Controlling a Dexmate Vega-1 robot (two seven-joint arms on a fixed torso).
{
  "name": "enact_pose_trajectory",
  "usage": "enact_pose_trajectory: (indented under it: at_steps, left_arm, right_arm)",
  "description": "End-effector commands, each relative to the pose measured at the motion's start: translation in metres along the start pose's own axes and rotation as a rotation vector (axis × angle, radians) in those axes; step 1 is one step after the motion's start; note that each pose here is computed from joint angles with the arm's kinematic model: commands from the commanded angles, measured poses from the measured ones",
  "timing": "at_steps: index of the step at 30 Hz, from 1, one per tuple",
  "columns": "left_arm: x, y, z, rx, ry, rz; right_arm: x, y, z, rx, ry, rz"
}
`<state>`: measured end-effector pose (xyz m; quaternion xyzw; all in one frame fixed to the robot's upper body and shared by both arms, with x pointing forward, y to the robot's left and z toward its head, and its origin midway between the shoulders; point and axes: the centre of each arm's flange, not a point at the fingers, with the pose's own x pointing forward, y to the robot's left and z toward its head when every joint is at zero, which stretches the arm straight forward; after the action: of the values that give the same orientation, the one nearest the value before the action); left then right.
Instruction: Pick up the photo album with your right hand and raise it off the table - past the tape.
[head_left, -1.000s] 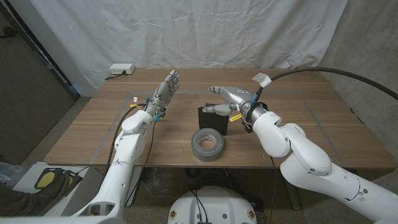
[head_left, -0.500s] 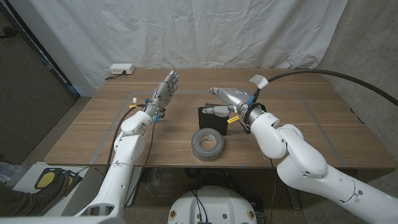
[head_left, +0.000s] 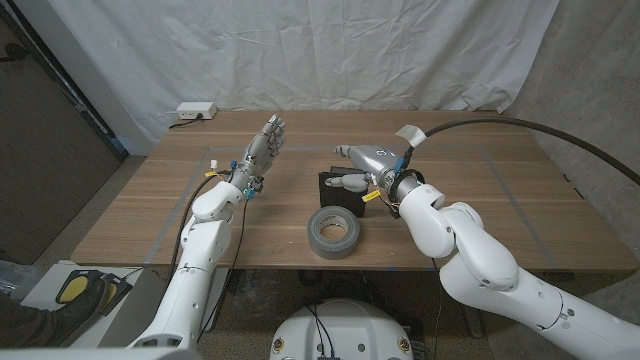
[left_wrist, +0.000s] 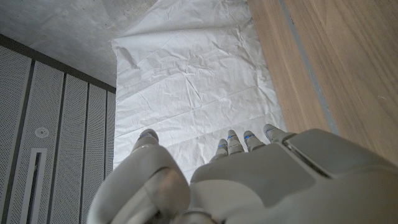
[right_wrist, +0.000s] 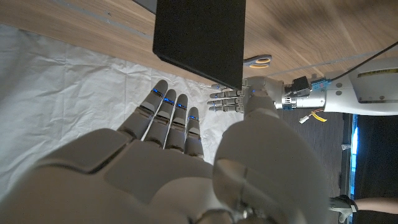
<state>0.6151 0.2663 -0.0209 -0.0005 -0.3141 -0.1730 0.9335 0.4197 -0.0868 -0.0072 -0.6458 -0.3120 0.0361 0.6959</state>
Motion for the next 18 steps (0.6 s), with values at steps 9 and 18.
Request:
enact_pose_trajectory:
  at_steps: [9, 18]
  left_arm:
    - [0.0012, 0.0062, 0.0025, 0.001, -0.005, 0.003]
    - [0.003, 0.0063, -0.0011, -0.006, 0.001, -0.001]
  right_arm:
    - [0.007, 0.0068, 0.0034, -0.037, 0.022, -0.014]
    - [0.0092, 0.0095, 0.0044, -0.06, 0.03, 0.005]
